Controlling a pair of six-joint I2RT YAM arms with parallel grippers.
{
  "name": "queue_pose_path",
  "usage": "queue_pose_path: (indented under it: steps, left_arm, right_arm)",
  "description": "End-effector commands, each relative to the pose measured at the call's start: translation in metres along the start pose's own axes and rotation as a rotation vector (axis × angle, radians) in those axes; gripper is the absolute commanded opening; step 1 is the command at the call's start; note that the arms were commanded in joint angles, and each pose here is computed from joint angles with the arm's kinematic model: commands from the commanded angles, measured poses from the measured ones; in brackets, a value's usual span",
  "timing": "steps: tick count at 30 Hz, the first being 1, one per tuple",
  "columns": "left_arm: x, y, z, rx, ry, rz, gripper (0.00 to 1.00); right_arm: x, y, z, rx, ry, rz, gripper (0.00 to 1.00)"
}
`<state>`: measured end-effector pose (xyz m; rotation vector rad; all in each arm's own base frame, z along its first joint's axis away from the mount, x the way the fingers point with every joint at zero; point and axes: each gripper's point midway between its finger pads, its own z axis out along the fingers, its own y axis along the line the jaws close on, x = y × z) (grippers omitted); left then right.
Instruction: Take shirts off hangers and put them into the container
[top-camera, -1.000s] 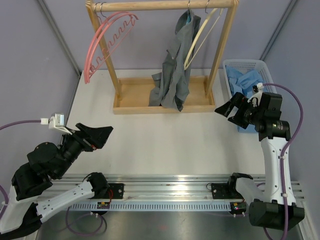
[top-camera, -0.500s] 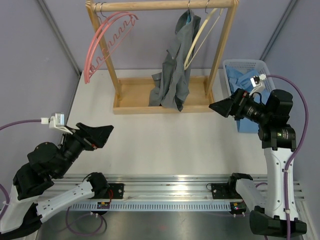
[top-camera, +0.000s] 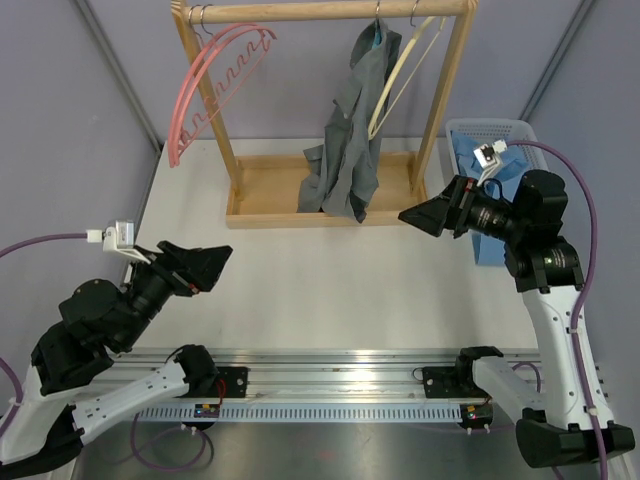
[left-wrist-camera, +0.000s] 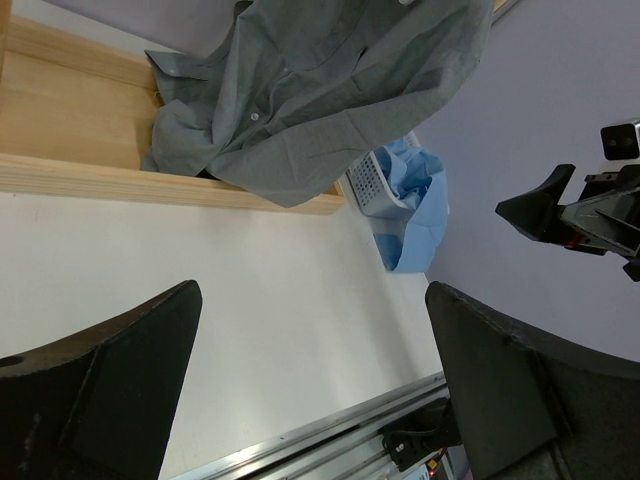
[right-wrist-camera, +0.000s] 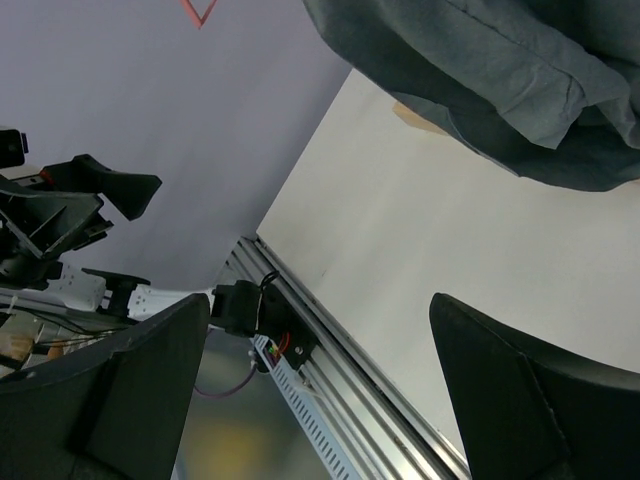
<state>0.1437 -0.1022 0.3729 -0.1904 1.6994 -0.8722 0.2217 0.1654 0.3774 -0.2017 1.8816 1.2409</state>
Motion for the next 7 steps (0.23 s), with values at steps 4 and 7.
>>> queue_pose_path:
  steps: [4,7]
  left_arm:
    - [-0.0127,-0.0161,0.0007,0.051,-0.026,-0.004,0.99]
    - [-0.0121,-0.0161,0.0016,0.048,-0.023,0.000,0.99]
  right_arm:
    - [-0.0121,0.0231,0.0053,-0.050,-0.017,-0.068,0.99]
    - [-0.0131,0.0214,0.0070,-0.036,-0.012,-0.047,0.99]
